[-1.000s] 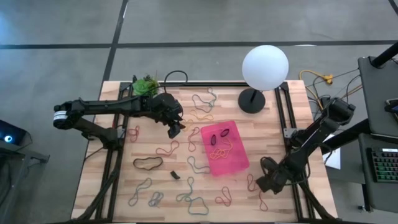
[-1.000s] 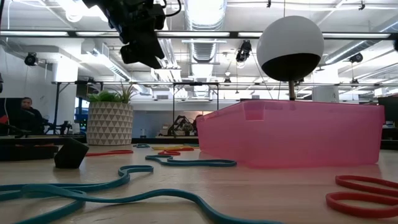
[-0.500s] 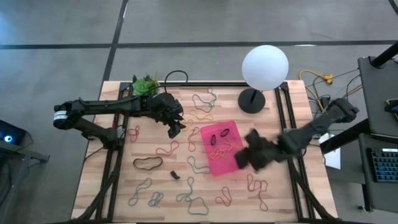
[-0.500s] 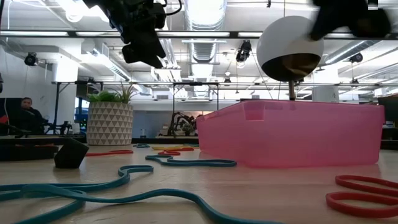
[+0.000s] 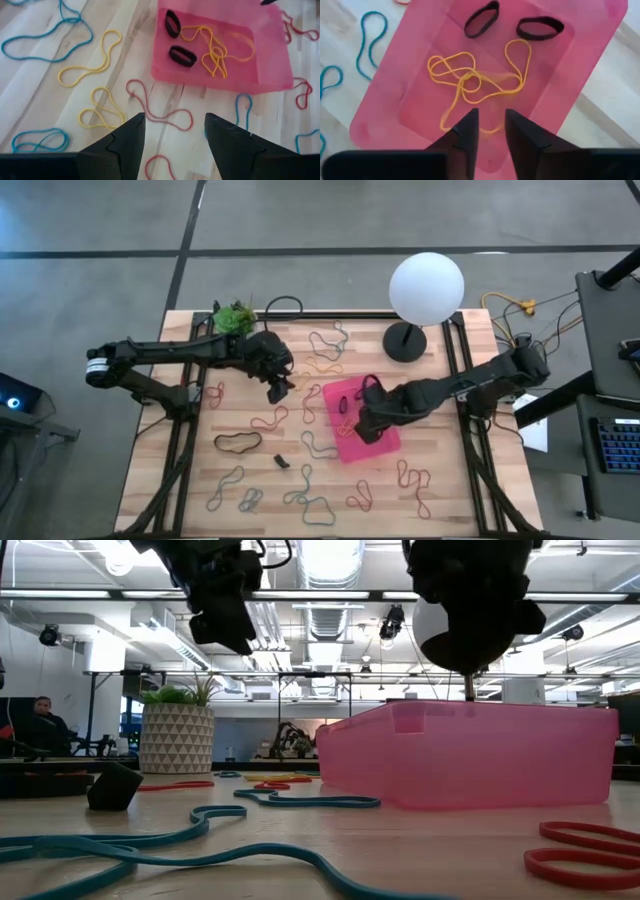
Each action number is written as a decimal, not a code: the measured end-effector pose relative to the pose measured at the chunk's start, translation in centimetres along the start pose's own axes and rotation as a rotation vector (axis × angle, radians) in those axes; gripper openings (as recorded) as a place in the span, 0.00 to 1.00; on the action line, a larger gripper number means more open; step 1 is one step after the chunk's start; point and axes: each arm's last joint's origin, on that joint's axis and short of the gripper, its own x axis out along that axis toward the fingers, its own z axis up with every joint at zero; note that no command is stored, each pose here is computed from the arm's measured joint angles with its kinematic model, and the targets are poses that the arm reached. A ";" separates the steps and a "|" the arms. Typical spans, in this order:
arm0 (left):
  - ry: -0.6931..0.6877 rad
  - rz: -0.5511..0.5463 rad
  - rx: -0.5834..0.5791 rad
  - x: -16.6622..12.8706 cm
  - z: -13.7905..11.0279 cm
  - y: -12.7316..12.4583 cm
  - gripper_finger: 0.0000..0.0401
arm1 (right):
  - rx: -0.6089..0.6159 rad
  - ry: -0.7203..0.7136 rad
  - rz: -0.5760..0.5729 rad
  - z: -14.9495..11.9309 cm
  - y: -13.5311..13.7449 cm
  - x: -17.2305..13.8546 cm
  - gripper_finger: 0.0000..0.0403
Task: Pick and place rubber bands into bin
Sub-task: Put the black rubber band into the pink bin, then put the red rubber band into the pink bin
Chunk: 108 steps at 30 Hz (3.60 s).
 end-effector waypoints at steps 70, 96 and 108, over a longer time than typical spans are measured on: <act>0.642 0.036 0.316 9.2 -16.7 -5.2 0.03 | -0.612 0.196 -0.113 -20.0 7.5 3.2 0.50; -0.168 -0.143 0.546 8.1 8.6 -6.1 0.00 | -0.441 0.088 -0.139 -20.1 7.4 3.5 0.50; -0.013 -0.145 0.515 15.1 8.4 -7.0 0.29 | -0.398 0.074 -0.143 -20.0 7.4 3.6 0.50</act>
